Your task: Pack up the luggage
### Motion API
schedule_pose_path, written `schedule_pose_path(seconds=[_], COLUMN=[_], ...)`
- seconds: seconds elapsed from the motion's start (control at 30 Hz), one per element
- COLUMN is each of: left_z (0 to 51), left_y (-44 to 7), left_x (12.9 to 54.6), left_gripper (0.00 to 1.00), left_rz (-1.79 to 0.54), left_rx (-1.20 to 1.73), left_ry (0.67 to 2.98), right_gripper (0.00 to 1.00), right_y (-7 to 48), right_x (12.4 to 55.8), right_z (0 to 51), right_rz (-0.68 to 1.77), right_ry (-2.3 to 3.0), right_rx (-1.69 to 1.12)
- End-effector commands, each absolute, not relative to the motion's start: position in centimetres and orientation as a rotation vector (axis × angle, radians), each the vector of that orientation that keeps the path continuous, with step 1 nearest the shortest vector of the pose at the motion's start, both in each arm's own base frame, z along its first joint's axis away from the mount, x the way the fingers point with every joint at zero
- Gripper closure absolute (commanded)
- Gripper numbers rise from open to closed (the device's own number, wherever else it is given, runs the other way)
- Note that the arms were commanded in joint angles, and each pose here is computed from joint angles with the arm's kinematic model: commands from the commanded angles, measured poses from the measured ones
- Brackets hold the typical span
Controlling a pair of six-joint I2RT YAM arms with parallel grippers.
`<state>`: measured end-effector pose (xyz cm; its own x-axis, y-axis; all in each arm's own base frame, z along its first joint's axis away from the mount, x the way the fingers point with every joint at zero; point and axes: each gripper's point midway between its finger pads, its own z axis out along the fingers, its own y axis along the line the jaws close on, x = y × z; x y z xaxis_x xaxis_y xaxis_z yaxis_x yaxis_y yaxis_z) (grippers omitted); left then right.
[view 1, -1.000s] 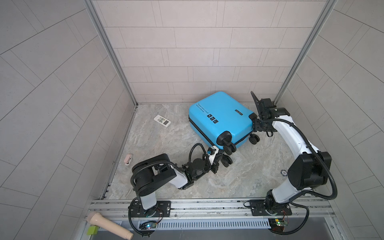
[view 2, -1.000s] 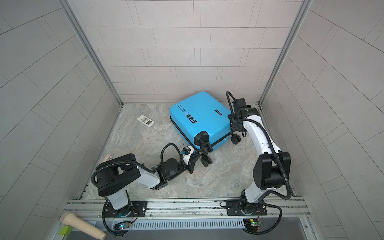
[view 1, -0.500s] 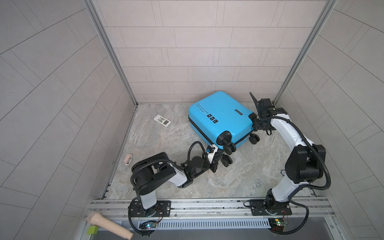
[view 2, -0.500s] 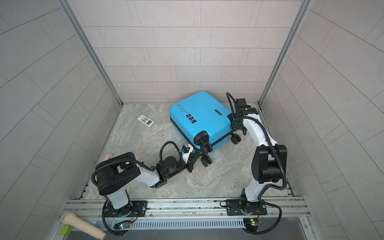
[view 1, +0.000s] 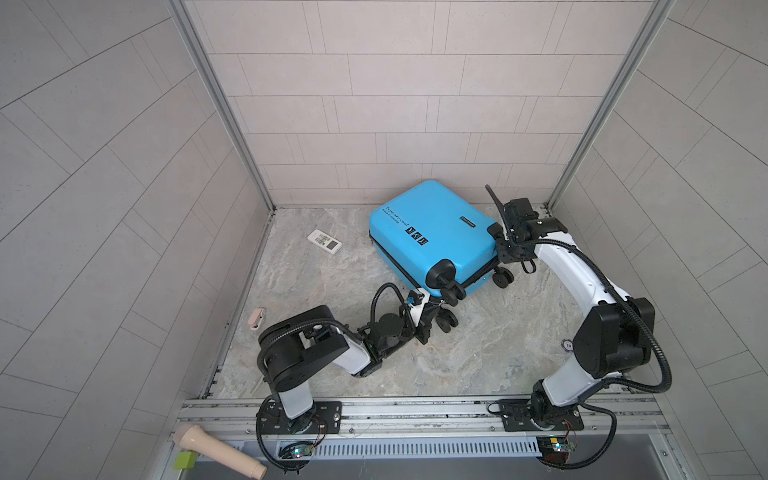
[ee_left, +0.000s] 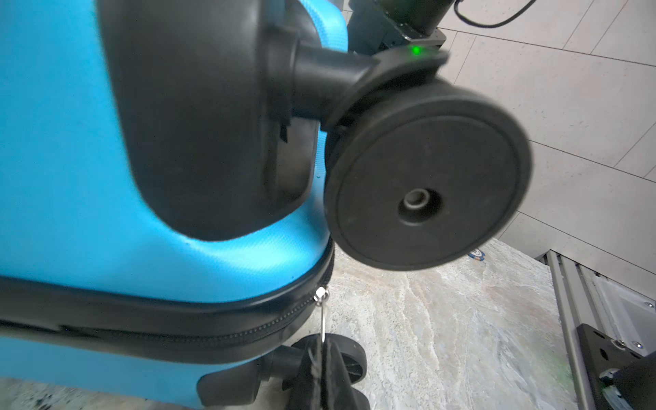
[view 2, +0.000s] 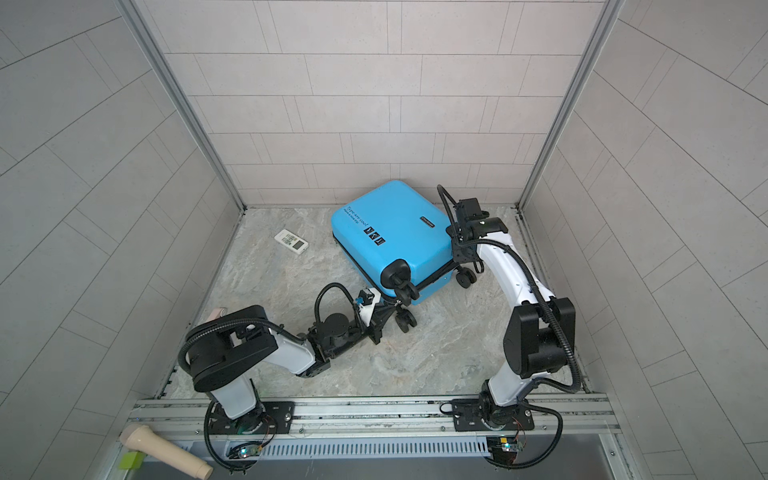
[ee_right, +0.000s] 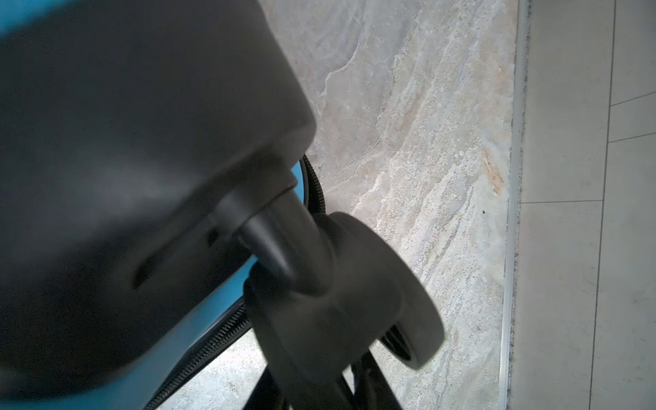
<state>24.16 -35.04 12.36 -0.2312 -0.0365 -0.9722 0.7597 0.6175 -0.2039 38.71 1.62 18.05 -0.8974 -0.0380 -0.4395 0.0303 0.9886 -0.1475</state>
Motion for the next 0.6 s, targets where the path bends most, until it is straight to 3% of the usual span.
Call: schedule_pose_path(seconds=[0.0,0.23,0.57], left_z=[13.4,13.5,14.9], left_y=[-34.0,-31.0,-26.5], left_x=[24.4,25.3,24.8], left_gripper=[1.00,1.00,1.00], left_rz=[-0.816,-0.745,-0.600], left_rx=[0.577,0.510,0.457], left_ry=[1.618,1.631,1.599], right_gripper=[0.79,1.00,1.00], right_y=[6.5,11.0,17.9], right_x=[38.0,36.4,34.1], right_z=[18.7,18.6,17.7], right_rz=[-0.018,0.064,0.211], right_ry=[2.660,2.680,2.689], right_rx=[-0.088,-0.132,-0.159])
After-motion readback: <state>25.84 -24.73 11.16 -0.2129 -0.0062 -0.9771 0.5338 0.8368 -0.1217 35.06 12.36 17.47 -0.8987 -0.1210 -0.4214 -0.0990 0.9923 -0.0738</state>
